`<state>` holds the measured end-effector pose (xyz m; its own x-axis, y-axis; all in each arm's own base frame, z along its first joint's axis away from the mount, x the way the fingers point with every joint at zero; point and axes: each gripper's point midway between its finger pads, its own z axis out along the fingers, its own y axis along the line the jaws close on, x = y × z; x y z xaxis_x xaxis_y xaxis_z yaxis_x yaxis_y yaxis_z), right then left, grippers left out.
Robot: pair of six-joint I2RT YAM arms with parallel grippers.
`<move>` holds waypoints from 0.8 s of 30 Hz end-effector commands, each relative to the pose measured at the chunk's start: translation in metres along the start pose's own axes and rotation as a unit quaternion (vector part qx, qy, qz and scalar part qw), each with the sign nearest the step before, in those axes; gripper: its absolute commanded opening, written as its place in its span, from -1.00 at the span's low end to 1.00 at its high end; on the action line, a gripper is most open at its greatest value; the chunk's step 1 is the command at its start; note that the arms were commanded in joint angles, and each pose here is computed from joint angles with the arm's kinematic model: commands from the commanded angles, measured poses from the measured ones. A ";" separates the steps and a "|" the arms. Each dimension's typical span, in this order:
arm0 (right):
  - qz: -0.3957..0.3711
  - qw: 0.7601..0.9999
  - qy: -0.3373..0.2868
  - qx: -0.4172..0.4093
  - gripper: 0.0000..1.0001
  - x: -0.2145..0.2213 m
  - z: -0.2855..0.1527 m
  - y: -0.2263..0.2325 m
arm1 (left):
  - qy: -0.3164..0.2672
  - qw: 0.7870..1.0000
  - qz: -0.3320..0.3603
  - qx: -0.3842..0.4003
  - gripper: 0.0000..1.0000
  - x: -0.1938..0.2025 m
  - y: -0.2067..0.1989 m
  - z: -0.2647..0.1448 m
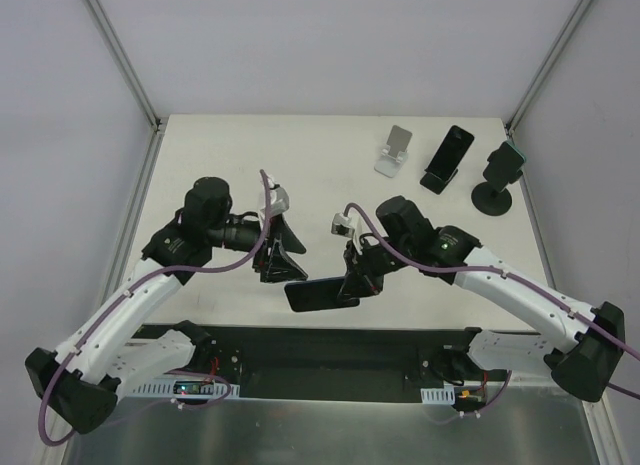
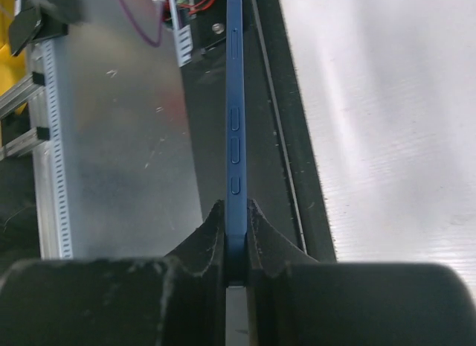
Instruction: Place the phone on the phone stand
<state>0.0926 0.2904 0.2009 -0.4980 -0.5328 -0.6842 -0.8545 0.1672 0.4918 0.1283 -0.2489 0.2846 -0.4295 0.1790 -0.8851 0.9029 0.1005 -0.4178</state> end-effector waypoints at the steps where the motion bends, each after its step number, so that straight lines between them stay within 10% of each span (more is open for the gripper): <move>1: -0.071 0.993 -0.036 -0.086 -0.99 -0.025 -0.024 0.047 | 0.067 0.991 0.016 0.114 0.42 0.025 -0.030 0.007; 11: -0.094 0.993 -0.035 -0.059 -0.98 -0.043 -0.032 0.044 | 0.121 0.977 -0.011 0.176 0.02 0.034 -0.047 0.024; 20: -0.092 0.993 -0.076 0.009 -0.99 -0.059 -0.035 0.027 | 0.158 0.978 -0.002 0.133 -1.00 0.048 -0.033 0.027; 24: -0.060 0.989 -0.108 0.077 -0.28 -0.064 -0.038 0.005 | 0.152 0.983 0.035 0.093 -1.00 0.045 -0.024 0.024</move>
<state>0.0928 0.2897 0.2431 -0.4173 -0.5138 -0.7496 -0.8996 0.1169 0.4207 0.0872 -0.2728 0.2386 -0.4086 0.4792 -0.7768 0.8522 -0.1043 -0.5126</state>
